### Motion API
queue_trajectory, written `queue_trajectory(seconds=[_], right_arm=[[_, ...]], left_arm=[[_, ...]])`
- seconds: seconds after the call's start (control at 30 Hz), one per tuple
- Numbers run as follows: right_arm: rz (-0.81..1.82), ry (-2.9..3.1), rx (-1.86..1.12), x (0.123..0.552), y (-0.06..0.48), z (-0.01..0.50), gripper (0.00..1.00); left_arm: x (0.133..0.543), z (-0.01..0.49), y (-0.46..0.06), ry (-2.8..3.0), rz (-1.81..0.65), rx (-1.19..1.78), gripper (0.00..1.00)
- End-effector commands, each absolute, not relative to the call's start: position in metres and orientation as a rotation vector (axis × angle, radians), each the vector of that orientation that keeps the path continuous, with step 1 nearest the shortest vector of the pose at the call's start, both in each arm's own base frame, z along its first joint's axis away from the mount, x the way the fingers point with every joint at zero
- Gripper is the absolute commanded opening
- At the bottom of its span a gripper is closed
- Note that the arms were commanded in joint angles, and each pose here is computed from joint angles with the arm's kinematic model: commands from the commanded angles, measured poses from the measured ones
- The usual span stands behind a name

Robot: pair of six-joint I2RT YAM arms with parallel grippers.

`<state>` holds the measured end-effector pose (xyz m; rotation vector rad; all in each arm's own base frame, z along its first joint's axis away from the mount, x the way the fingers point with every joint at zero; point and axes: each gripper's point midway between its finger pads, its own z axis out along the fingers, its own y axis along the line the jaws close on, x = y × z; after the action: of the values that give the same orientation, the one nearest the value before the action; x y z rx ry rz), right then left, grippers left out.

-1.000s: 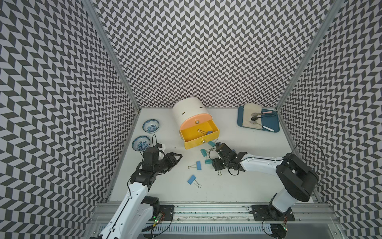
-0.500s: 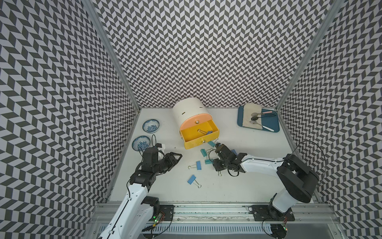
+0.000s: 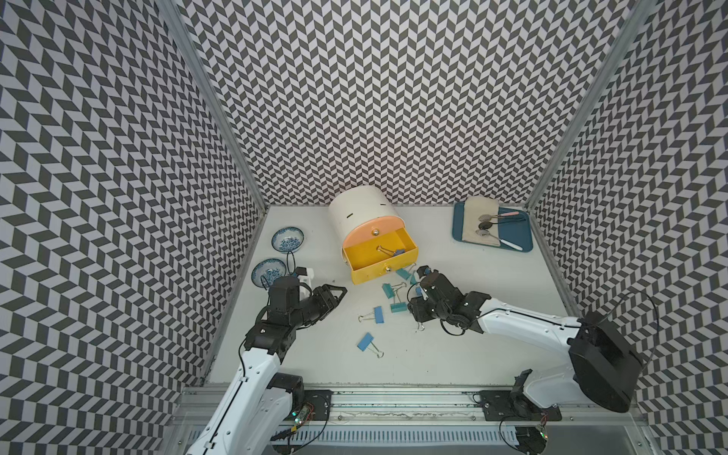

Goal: Put the binder clips in the drawer according to color
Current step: Pick up the binder clip at the center of the board, then place the binder clip in the drawer.

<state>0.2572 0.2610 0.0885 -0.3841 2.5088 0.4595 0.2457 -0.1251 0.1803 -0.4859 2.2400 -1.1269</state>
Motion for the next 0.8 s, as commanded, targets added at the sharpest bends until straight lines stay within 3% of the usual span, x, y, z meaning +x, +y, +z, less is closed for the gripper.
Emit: queue_trajectory(seconds=[0.0, 0.77], right_arm=[[0.482, 2.44, -0.366, 0.262, 0.263, 0.12, 0.48], [0.692, 2.133, -0.256, 0.328, 0.282, 0.277, 0.48]], left_arm=[[0.251, 0.201, -0.125, 2.195, -1.135, -0.456, 0.53], [0.291, 0.289, -0.13, 2.034, -1.164, -0.382, 0.54]])
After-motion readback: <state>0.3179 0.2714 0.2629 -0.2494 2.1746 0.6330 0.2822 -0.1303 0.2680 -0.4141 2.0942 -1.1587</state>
